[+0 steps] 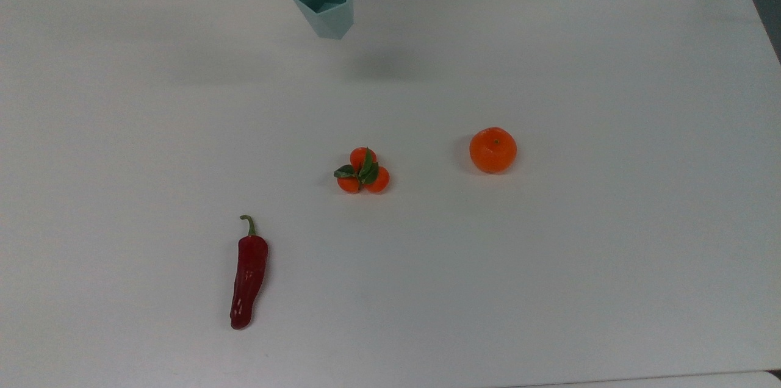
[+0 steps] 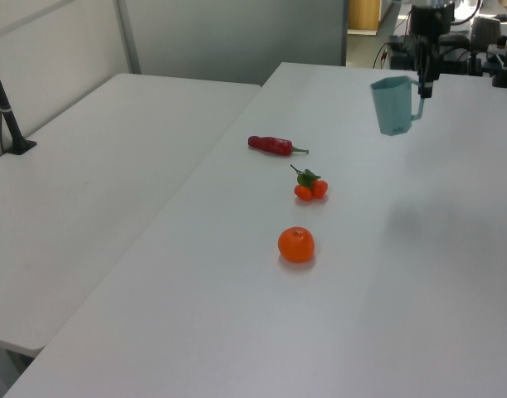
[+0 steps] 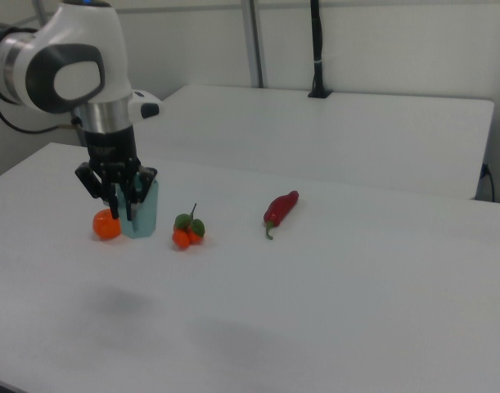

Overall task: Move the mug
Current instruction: 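Lift the teal mug and carry it away from the tangerine, then lower the teal mug onto the table and open the gripper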

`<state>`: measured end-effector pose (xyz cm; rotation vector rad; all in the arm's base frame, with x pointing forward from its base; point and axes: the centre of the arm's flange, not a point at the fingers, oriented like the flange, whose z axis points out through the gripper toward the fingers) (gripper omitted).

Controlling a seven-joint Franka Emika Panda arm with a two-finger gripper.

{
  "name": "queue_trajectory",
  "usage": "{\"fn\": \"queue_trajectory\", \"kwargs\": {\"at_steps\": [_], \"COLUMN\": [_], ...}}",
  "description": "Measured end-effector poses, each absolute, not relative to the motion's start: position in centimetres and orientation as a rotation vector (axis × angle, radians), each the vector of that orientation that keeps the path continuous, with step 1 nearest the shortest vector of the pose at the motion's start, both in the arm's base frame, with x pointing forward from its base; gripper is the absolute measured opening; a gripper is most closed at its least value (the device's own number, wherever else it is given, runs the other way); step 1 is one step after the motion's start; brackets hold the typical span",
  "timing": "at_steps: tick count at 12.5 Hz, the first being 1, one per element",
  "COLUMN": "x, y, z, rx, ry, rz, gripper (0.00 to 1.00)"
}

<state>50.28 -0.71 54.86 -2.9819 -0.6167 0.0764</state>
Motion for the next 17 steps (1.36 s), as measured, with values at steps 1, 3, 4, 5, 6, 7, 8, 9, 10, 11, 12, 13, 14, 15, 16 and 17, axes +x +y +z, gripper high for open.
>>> {"fn": "queue_trajectory", "kwargs": {"at_steps": [1,3,4,5,6,7,8,9,10,11,12,13,14,15,16,17], "x": [50.2,50.0,50.0,49.8,49.6,49.6,49.5,49.4,49.2,49.1,49.0,49.0,49.1,49.2,49.2,49.3], "y": [-1.4,-2.7,-3.5,-4.7,-5.8,-6.4,-7.0,-7.3,-7.7,-7.9,-7.9,-7.9,-7.9,-7.9,-7.9,-7.9], "z": [53.4,51.0,50.2,49.1,48.4,47.9,47.2,46.5,45.2,44.6,43.4,42.8,41.9,40.9,40.3,39.1], "rx": [-2.99,-3.001,-3.006,-3.012,-3.024,-3.034,-3.043,-3.049,-3.058,-3.062,-3.069,-3.074,-3.081,-3.084,-3.086,-3.089], "ry": [-0.6,-0.559,-0.537,-0.497,-0.475,-0.462,-0.45,-0.439,-0.427,-0.422,-0.421,-0.425,-0.428,-0.428,-0.428,-0.427], "rz": [0.087,0.085,0.074,0.064,0.06,0.051,0.036,0.019,-0.004,-0.017,-0.029,-0.032,-0.035,-0.034,-0.035,-0.033], "gripper": [0.26,0.26,0.26,0.26,0.26,0.26,0.26,0.26,0.26,0.26,0.26,0.26,0.26,0.26,0.26,0.26]}}
